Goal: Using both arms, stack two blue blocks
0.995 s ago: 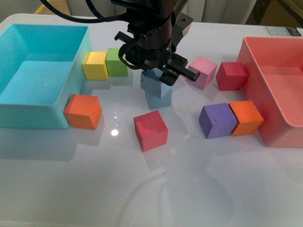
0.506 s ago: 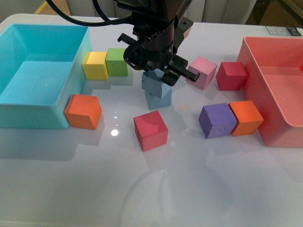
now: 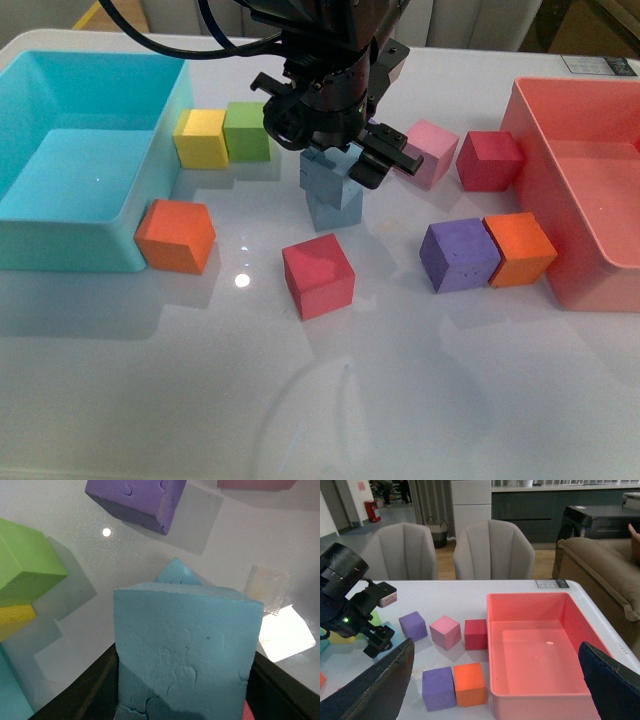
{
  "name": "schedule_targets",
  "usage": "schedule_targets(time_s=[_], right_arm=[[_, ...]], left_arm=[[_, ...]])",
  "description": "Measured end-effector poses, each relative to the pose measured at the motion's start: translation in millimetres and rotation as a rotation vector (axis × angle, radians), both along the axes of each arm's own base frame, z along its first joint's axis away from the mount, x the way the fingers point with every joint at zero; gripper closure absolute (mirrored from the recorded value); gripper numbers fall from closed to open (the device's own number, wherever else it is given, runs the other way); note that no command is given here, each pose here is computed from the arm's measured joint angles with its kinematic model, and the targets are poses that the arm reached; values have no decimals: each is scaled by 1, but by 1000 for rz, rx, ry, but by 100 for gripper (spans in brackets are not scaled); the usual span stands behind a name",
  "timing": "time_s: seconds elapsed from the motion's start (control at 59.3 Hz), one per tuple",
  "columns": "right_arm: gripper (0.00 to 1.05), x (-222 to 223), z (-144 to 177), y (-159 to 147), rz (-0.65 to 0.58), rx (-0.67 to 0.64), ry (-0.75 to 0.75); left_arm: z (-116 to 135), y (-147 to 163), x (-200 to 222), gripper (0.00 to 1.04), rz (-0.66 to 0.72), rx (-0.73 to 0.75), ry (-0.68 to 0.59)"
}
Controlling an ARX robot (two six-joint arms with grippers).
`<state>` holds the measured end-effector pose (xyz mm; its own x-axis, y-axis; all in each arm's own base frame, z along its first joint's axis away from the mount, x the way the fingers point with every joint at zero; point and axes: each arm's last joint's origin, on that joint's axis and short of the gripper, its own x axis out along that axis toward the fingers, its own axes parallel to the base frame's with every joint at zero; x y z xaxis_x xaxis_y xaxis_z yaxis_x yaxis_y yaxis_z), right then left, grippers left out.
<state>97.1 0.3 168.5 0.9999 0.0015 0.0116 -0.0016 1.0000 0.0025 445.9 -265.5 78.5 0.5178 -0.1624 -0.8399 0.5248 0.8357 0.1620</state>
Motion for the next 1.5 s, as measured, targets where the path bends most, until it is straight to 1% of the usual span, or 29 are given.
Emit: schedule_targets(time_s=[0.067,0.084,0.169,0.388,0.472,0.573,0.725,0.826,0.911,1.096,1.113,1.13,1.147,1.18,1.197,1.231,1.248,1.282,1.298,1.349,1.4,1.433,1.45,1.501], right_arm=[[9,0,0,0,0,0,0],[9,0,0,0,0,0,0],[9,0,0,0,0,0,0],[9,0,0,0,0,0,0],[9,0,0,0,0,0,0],[9,0,0,0,0,0,0],[9,0,0,0,0,0,0],[9,0,0,0,0,0,0],[9,0,0,0,0,0,0],[9,0,0,0,0,0,0],[9,0,0,0,0,0,0],[9,0,0,0,0,0,0],[9,0,0,0,0,0,0],[9,0,0,0,1,0,0],[9,0,0,0,1,0,0],[9,0,0,0,1,0,0],[9,0,0,0,0,0,0],[9,0,0,0,-1,0,0],[9,0,0,0,-1,0,0],[9,0,0,0,0,0,0],[9,0,0,0,0,0,0],[9,0,0,0,0,0,0],[9,0,0,0,0,0,0],[9,0,0,0,0,0,0]], left_arm=[[0,0,0,8,-3,-6,-1],[0,0,0,8,-3,-6,-1],[0,0,0,10,-3,-9,-4],[8,2,-5,9,-11,-34,-12],[17,4,-9,9,-8,-55,-27],[37,11,-19,9,-6,-99,-65],[68,32,-38,9,28,-184,-123],[86,54,-50,9,87,-247,-167],[99,77,-58,9,157,-299,-195],[123,139,-78,9,356,-371,-247],[123,141,-79,10,363,-365,-266],[123,147,-80,13,389,-357,-345],[124,150,-81,15,400,-356,-392],[124,163,-88,22,438,-366,-563],[124,166,-91,23,439,-366,-597],[125,181,-105,31,442,-398,-714],[125,185,-109,32,441,-403,-740],[127,201,-127,39,439,-430,-829],[129,204,-132,41,437,-438,-848],[133,224,-162,52,429,-458,-929],[133,239,-188,61,420,-463,-954],[129,251,-207,68,408,-465,-956],[127,254,-213,70,408,-463,-955],[111,264,-240,81,443,-438,-936]])
